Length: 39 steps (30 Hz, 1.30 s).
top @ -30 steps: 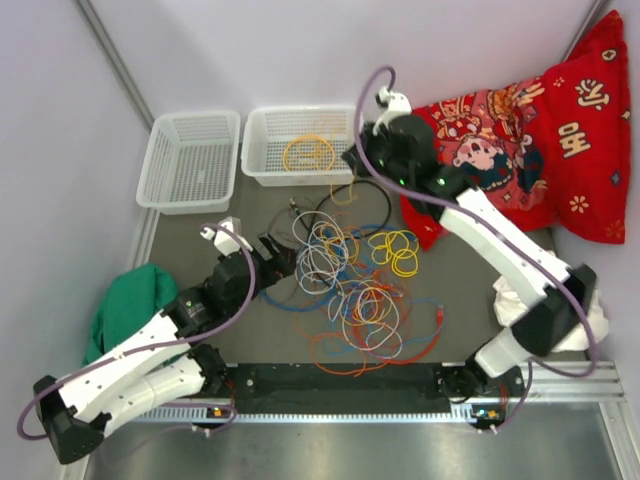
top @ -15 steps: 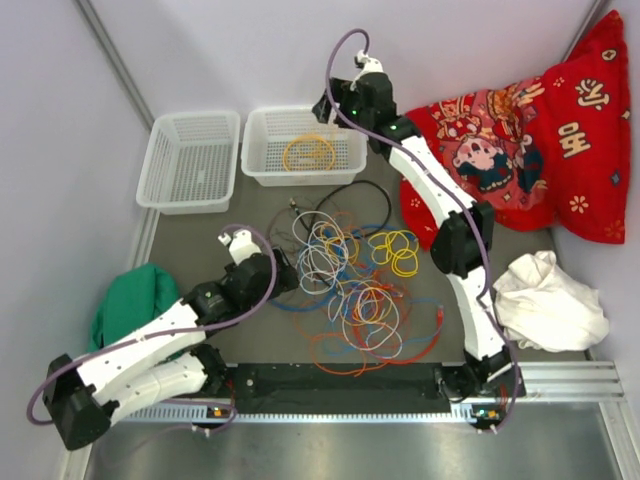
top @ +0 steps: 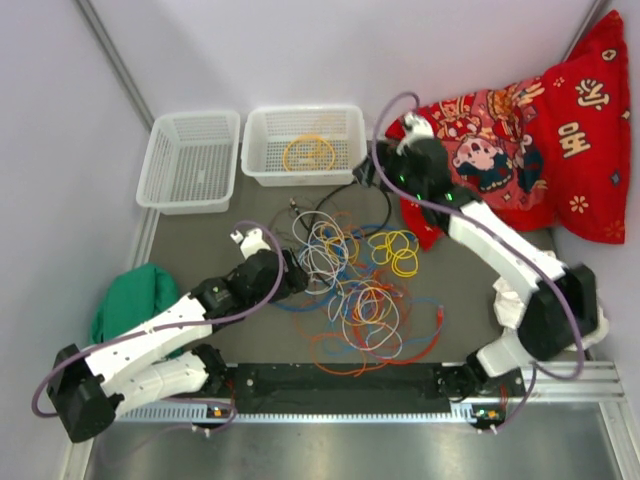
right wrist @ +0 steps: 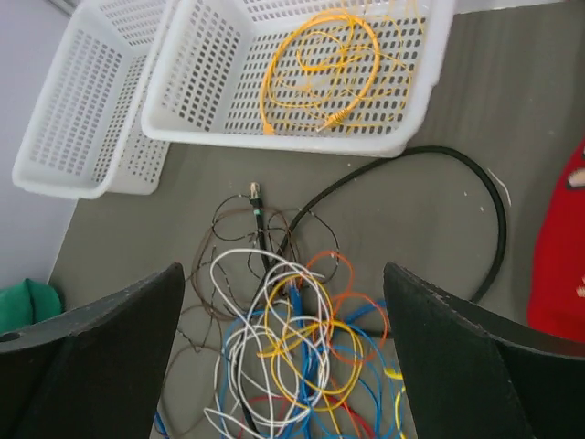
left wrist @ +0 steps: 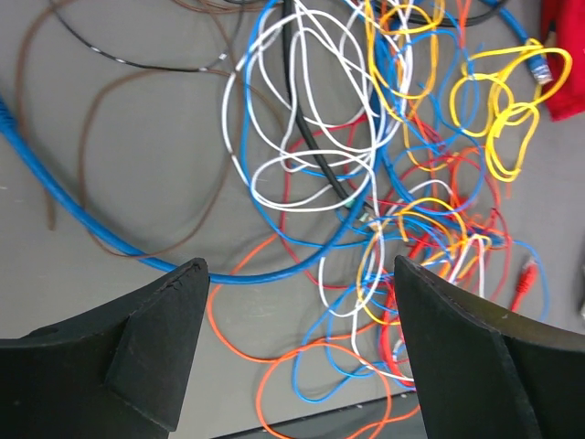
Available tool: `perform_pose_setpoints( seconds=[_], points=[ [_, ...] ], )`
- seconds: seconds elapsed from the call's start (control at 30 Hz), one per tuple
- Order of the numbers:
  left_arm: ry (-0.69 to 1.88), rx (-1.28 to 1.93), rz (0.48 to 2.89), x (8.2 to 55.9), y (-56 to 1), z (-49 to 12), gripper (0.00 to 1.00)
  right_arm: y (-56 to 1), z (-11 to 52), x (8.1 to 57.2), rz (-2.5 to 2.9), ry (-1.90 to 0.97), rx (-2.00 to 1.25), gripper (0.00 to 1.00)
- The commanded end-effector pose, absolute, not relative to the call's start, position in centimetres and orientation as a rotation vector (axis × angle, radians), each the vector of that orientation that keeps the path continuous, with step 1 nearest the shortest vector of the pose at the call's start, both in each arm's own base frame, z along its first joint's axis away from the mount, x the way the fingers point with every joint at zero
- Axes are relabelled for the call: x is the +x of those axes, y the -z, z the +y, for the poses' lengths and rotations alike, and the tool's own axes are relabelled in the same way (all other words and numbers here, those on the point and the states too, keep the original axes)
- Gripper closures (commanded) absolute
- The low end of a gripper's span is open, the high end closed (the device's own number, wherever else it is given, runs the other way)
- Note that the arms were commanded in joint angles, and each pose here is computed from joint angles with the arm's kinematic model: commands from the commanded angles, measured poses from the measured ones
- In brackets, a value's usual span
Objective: Untangle the cables
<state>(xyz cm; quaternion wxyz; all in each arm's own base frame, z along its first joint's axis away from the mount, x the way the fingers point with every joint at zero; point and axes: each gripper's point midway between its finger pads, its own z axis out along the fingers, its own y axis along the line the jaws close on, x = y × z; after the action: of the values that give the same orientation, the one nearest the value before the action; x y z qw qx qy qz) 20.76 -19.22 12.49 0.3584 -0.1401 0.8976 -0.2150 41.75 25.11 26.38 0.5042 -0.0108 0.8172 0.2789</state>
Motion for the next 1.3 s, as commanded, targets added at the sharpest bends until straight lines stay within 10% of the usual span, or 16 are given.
perform_pose_setpoints(
  seconds=[0.0,0.3,1.27],
  points=[
    [0.689,-0.396,2.286,20.6,-13.3,-20.6,0.14,-19.8,21.7,36.9,2.043,-0.581,0.031,0.12],
    [0.781,-0.385,2.300,20.3,-13.3,-22.1,0.15,-8.2,17.0,30.8,2.259,-0.416,0.115,0.14],
    [0.781,-0.398,2.291,20.0,-12.7,-21.6,0.16,-4.1,19.6,20.3,2.418,-0.514,-0.104,0.18]
  ],
)
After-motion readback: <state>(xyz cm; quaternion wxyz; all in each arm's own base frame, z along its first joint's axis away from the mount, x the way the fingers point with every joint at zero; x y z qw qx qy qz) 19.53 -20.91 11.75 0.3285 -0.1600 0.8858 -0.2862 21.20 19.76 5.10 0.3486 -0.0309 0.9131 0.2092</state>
